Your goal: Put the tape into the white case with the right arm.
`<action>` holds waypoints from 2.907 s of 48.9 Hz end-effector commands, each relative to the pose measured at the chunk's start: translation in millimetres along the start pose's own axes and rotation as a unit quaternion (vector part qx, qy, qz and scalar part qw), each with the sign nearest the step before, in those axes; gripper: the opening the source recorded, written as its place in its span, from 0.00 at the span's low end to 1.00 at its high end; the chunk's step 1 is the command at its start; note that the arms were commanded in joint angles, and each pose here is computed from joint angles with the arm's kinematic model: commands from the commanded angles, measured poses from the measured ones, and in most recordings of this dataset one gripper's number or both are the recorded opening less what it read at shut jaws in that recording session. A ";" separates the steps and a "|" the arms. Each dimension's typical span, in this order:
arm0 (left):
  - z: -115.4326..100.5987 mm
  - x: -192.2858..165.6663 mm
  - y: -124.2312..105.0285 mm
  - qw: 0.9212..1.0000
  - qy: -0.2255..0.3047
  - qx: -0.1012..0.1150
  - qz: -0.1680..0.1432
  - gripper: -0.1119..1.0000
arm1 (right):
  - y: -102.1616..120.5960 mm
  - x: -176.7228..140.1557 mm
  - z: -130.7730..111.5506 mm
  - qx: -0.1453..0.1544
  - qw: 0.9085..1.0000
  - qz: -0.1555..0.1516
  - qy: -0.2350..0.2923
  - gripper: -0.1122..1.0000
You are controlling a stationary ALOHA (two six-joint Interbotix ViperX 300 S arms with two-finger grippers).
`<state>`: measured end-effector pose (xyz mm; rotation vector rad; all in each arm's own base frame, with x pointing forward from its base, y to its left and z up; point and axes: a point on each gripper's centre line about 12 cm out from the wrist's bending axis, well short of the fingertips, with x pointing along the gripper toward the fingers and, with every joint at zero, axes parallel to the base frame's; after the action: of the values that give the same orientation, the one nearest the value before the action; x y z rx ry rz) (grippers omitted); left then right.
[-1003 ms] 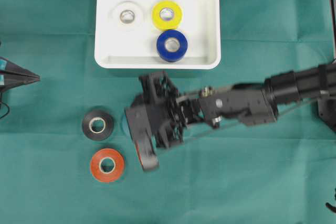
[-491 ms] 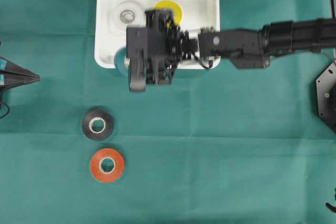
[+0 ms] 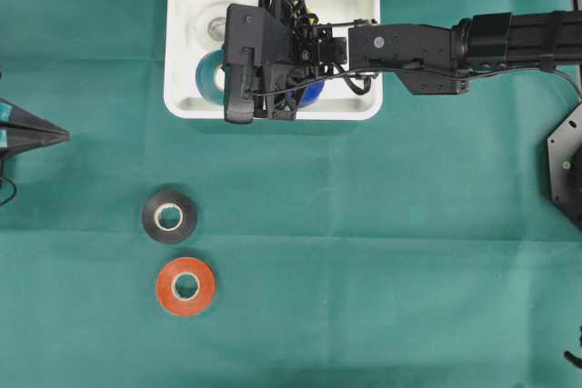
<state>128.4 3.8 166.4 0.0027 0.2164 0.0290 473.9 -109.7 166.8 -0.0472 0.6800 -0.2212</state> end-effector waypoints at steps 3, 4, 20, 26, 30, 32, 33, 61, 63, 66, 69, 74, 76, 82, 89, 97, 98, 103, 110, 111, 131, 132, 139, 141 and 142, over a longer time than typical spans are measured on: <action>5.3 0.4 0.5 1.000 -0.007 -0.002 0.002 0.10 | -7.9 -9.6 13.5 0.004 1.000 -0.007 -0.019 0.10; 5.3 0.4 0.5 1.000 -0.007 -0.002 0.002 0.10 | -7.9 -9.6 13.5 0.005 1.000 -0.007 -0.019 0.10; 5.1 0.4 0.4 1.000 -0.006 -0.002 0.002 0.10 | -6.1 -8.4 11.4 0.001 1.000 -0.005 -0.016 0.32; 5.3 0.4 0.5 1.000 -0.007 -0.002 0.002 0.10 | -4.5 -8.7 9.4 0.000 1.000 -0.004 -0.013 0.65; 5.1 0.4 0.4 1.000 -0.006 -0.002 0.002 0.10 | -4.2 -9.3 6.0 -0.001 1.000 -0.004 -0.010 0.59; 5.3 0.4 0.5 1.000 -0.007 -0.002 0.002 0.10 | -4.1 -11.1 5.1 -0.001 1.000 -0.003 -0.010 0.55; 5.3 0.4 0.4 1.000 -0.007 -0.003 0.002 0.10 | -4.0 -11.4 3.6 -0.001 1.000 -0.003 -0.007 0.55; 6.0 0.3 0.5 1.000 -0.008 -0.002 0.002 0.10 | -1.3 -88.6 -55.5 -0.002 1.000 0.000 0.028 0.55; 5.3 0.3 0.4 1.000 -0.007 -0.002 0.002 0.10 | -0.9 -95.5 -61.2 -0.003 1.000 0.000 0.029 0.55; 5.5 0.2 0.5 1.000 -0.008 -0.002 0.002 0.10 | -0.2 -105.4 -70.2 -0.002 0.999 0.001 0.032 0.55; 5.3 0.3 0.4 1.000 -0.007 -0.002 0.002 0.10 | 0.6 -115.0 -78.5 -0.001 1.000 0.003 0.031 0.55; 5.3 0.3 0.4 1.000 -0.007 -0.001 0.002 0.10 | 2.8 -132.4 -90.8 0.000 1.000 0.009 0.019 0.55; 5.5 0.2 0.5 1.000 -0.008 -0.001 0.002 0.10 | 3.8 -138.5 -95.6 0.000 1.000 0.011 0.014 0.55; 6.3 0.1 0.5 1.000 -0.009 -0.001 0.002 0.10 | 7.0 -154.3 -108.8 0.002 1.000 0.020 -0.004 0.55; 5.3 0.3 0.4 1.000 -0.007 -0.002 0.002 0.10 | 9.3 -170.0 -124.5 0.006 1.000 0.024 -0.014 0.55; 5.3 0.3 0.4 1.000 -0.007 -0.002 0.002 0.10 | 10.5 -185.9 -141.5 0.007 1.000 0.024 -0.017 0.55; 5.3 0.3 0.4 1.000 -0.007 -0.002 0.002 0.10 | 10.6 -187.9 -142.9 0.007 1.000 0.024 -0.019 0.55; 6.0 0.2 0.5 1.000 -0.008 -0.002 0.002 0.10 | 11.2 -197.9 -153.2 0.008 0.999 0.024 -0.024 0.55; 6.1 0.2 0.5 1.000 -0.008 -0.002 0.002 0.10 | 12.0 -215.4 -167.7 0.009 0.999 0.022 -0.043 0.55; 6.0 0.2 0.5 1.000 -0.008 -0.002 0.002 0.10 | 12.2 -217.8 -170.5 0.009 0.999 0.022 -0.045 0.55; 6.1 0.2 0.5 1.000 -0.008 -0.002 0.002 0.10 | 14.0 -249.7 -202.5 0.072 0.992 0.021 -0.102 0.54; 6.1 0.2 0.5 1.000 -0.008 -0.002 0.002 0.10 | 14.0 -250.2 -202.5 0.072 0.992 0.021 -0.105 0.54; 6.1 0.2 0.5 1.000 -0.008 -0.002 0.002 0.10 | 14.2 -251.8 -202.1 0.069 0.991 0.021 -0.111 0.54; 6.0 0.2 0.5 1.000 -0.008 -0.002 0.002 0.10 | 15.1 -251.5 -202.2 0.067 0.991 0.024 -0.110 0.54; 6.0 0.2 0.5 1.000 -0.008 -0.002 0.002 0.10 | 15.6 -251.3 -202.3 0.066 0.991 0.025 -0.109 0.54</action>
<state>128.3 3.8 165.9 0.0027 0.2164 0.0290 157.0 -35.2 159.4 0.0782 0.4570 -0.2227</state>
